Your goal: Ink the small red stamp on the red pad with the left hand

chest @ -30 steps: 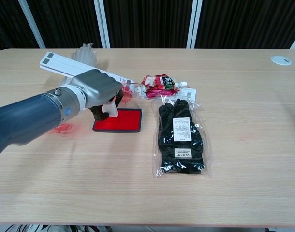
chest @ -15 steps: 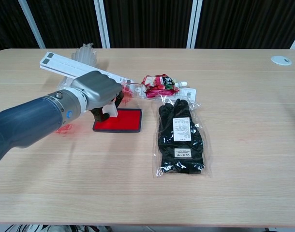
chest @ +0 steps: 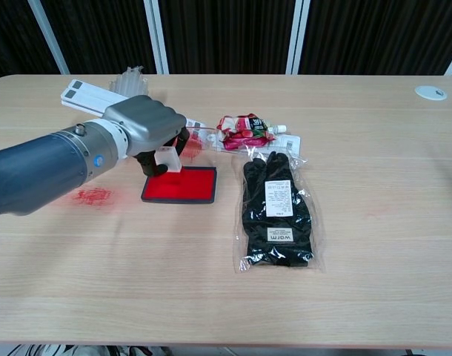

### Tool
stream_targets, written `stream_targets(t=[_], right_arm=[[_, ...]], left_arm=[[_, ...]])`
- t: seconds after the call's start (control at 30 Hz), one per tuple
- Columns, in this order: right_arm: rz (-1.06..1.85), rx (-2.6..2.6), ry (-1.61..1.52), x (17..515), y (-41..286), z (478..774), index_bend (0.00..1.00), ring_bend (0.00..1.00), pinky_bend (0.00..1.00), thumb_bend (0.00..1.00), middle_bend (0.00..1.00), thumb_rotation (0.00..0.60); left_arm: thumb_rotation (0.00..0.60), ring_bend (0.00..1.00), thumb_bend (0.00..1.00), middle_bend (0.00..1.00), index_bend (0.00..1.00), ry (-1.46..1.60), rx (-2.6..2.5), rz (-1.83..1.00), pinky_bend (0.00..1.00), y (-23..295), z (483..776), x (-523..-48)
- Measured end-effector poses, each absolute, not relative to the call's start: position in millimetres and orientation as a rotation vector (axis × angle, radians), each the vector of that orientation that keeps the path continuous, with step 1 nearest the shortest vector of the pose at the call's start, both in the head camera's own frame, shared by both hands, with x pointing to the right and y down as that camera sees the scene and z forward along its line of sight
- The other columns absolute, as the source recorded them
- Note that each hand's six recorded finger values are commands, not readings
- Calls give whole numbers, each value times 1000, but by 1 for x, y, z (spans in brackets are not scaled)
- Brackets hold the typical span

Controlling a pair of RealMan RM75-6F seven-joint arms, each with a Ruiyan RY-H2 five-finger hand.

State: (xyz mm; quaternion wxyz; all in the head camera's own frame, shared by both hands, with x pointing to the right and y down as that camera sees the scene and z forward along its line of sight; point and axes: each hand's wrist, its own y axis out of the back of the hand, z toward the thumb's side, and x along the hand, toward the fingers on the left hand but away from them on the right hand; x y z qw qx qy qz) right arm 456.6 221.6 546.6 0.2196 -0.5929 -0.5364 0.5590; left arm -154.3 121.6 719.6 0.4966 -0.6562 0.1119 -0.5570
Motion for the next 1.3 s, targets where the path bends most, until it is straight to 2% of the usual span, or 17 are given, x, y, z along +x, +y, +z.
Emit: stream_targets(t=[0.23,0.53,0.8,1.3], right_arm=[[1546,-1641,-1487,457,222,546,0,0,204,116,0,600],[1546,-1642,-1482,456,222,546,0,0,204,116,0,600],[1546,-1642,-1480,456,222,546,0,0,204,115,0,600],[1545,-1641,-1487,457,222,546,0,0,204,116,0,600]], left_arm=[[600,588,545,710,694,292,-1589,-1356,658,124,706,-170],[600,581,544,700,687,301,-1555,-1427,651,129,698,-214],[600,549,542,669,656,270,-1539,-1492,618,140,706,-247],[600,522,538,642,626,235,-1530,-1528,593,150,726,-259]])
